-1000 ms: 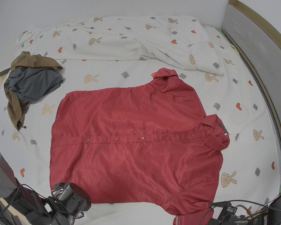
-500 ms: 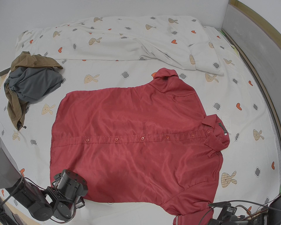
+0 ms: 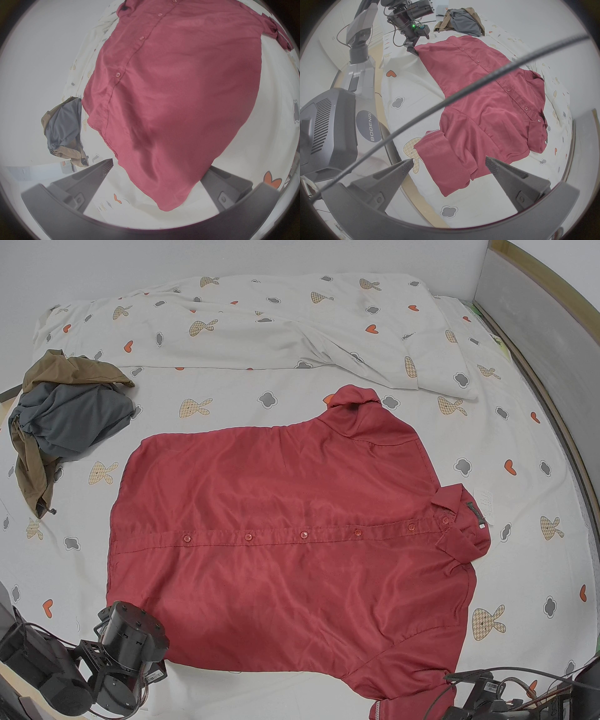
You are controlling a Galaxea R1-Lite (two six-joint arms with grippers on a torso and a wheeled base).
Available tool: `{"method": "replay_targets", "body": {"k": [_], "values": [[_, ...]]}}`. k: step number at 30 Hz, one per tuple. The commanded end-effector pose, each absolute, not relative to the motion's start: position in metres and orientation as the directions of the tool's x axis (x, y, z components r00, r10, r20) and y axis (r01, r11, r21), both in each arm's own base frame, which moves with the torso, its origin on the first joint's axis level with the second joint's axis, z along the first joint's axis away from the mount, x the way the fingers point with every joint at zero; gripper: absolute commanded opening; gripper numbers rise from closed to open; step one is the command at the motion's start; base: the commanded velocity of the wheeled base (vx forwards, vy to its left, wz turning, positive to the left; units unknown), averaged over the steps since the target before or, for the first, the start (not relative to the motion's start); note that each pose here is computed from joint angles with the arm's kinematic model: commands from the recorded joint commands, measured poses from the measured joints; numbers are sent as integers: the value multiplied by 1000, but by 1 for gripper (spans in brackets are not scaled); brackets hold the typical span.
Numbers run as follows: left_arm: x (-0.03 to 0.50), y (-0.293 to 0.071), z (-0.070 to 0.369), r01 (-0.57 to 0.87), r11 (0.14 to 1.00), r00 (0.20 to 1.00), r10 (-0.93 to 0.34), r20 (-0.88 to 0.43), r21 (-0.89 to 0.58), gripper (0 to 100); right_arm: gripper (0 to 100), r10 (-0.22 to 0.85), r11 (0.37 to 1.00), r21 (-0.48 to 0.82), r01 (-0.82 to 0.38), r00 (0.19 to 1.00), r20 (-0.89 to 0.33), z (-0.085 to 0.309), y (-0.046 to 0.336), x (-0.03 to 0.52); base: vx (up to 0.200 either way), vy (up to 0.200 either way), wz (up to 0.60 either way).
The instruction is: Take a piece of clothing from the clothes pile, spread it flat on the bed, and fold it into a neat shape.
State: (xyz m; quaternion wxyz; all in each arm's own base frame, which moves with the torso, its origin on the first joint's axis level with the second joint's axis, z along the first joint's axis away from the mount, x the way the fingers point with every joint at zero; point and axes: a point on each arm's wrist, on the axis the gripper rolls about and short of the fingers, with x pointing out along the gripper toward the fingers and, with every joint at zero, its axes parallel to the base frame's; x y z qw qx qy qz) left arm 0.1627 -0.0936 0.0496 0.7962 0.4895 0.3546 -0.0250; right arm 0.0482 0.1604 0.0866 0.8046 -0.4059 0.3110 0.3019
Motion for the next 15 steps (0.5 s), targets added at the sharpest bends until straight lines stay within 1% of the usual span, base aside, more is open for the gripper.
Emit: {"method": "replay_targets", "body": {"k": [1,9,15], "values": [[159,-91,62,350,541,778,286,-559,765,100,100,232,485,-467,-740,623,-747,86,161,48,0,0,0],[167,-95,52,359,533,761,309,-571,766,100,100,238,482,-466,-742,622,-746,86,161,47,0,0,0],[173,-98,64,299,570,806,279,-523,765,100,100,239,482,-465,-742,622,-745,87,161,47,0,0,0]]}}
